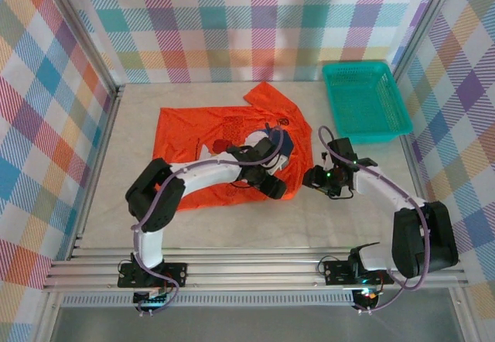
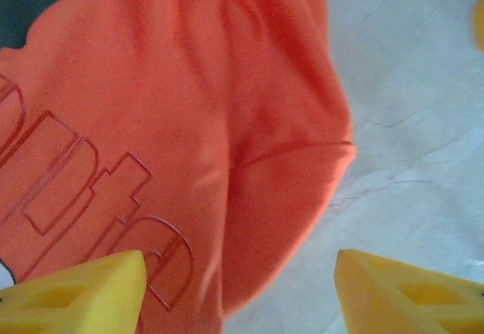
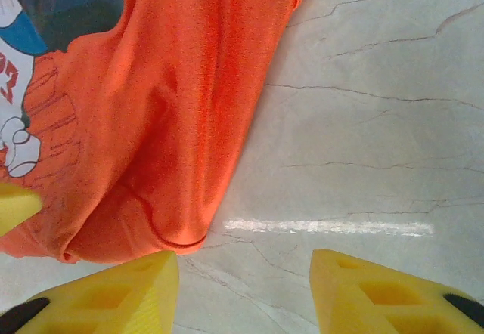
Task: Fold the inside-out t-shirt
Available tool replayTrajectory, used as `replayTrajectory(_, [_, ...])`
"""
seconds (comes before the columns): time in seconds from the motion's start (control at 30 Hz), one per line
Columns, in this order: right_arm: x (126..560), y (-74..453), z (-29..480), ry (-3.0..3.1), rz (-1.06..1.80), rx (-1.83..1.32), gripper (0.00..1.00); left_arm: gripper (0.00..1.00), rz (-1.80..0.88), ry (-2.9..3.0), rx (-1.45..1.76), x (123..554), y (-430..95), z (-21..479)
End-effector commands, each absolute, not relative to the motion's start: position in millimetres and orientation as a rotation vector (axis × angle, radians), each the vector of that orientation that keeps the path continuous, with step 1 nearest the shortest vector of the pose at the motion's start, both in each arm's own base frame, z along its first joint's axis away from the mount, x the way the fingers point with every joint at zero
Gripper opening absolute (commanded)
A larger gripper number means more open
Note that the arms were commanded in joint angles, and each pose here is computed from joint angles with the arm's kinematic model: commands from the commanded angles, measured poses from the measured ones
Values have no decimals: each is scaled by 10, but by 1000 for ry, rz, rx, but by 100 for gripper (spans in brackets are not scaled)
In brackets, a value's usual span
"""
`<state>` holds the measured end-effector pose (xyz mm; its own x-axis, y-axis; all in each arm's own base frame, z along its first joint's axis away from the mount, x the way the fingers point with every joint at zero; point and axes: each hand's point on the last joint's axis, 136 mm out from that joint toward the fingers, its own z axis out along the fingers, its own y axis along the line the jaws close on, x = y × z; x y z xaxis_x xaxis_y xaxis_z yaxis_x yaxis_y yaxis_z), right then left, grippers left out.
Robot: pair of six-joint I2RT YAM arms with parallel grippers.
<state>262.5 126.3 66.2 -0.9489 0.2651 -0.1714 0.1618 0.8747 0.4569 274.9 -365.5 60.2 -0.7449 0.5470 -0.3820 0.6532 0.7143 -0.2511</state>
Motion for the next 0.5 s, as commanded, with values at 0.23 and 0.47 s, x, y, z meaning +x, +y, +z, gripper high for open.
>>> replayTrajectory(0.23, [2599, 1450, 613, 2825, 832, 379, 47, 5, -391, 2707, 1056, 2832, -3629, 402])
replayTrajectory(0.47, [2912, 1676, 453, 2815, 905, 437, 45, 0, -486, 2630, 839, 3071, -3577, 1019])
